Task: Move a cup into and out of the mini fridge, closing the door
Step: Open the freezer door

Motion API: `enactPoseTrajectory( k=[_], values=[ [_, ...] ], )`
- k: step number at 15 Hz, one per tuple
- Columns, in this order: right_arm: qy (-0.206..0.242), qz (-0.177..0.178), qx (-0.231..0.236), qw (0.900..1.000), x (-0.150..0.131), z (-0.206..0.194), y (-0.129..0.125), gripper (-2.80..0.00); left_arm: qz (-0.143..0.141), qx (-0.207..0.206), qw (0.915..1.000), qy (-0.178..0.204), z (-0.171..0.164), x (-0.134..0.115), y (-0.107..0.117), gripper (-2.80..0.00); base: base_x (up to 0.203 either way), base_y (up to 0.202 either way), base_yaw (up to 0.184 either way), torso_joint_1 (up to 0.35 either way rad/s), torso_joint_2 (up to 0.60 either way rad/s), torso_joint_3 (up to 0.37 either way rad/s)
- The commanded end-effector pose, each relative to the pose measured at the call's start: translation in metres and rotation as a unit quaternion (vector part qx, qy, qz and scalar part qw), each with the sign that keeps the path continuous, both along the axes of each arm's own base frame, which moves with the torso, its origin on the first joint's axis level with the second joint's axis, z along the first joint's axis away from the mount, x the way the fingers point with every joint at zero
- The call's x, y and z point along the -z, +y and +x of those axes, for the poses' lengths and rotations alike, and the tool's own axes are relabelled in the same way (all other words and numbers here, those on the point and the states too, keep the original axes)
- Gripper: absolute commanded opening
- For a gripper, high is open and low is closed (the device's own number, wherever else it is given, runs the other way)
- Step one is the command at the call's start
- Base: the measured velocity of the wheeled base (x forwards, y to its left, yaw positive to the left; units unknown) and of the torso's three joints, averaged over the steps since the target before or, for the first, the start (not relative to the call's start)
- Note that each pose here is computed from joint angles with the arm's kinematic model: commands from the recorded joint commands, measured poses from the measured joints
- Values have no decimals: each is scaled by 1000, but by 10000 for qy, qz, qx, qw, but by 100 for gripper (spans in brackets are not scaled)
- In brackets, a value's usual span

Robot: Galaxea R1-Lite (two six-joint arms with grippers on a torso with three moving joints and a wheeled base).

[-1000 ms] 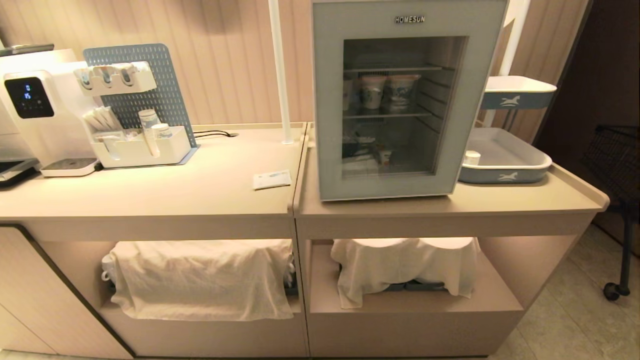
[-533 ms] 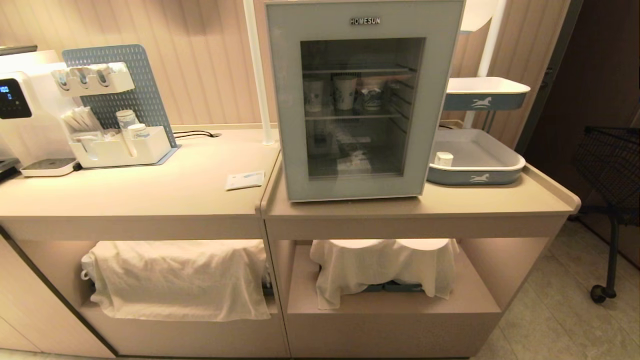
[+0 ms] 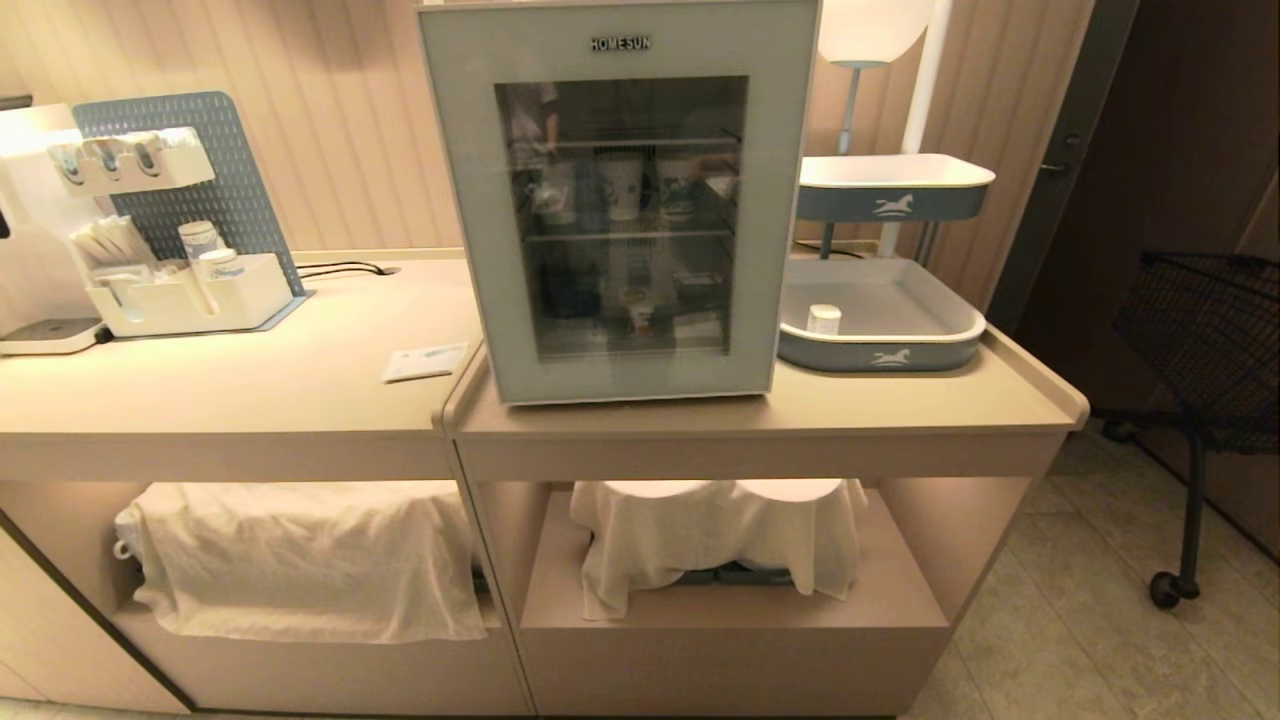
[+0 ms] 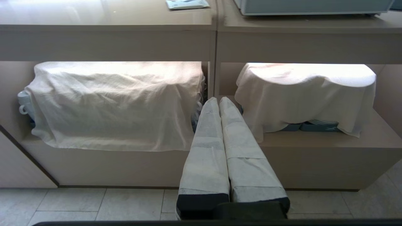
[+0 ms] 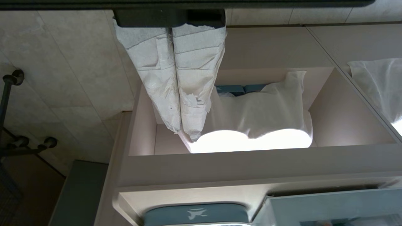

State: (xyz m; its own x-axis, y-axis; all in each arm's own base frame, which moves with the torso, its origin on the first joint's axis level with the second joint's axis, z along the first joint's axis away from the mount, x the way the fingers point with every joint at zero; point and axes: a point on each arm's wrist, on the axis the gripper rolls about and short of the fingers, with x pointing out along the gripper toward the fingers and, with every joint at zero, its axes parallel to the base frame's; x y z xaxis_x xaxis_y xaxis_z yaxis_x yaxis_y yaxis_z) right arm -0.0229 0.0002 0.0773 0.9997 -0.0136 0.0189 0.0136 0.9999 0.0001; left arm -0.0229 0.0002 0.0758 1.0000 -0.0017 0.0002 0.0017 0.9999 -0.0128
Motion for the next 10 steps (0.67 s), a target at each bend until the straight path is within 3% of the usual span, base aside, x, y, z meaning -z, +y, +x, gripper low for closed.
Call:
enactPoseTrajectory(
  k=[1, 10],
  values=[
    [49, 1, 1, 10000, 2, 1, 0, -280, -5, 3, 10000, 1, 0, 0, 0, -280, 0, -119, -7, 3, 0, 2],
    [49, 1, 1, 10000, 2, 1, 0, -280, 41, -1, 10000, -15, 0, 0, 0, -280, 0, -8, 0, 0, 1, 0]
  ],
)
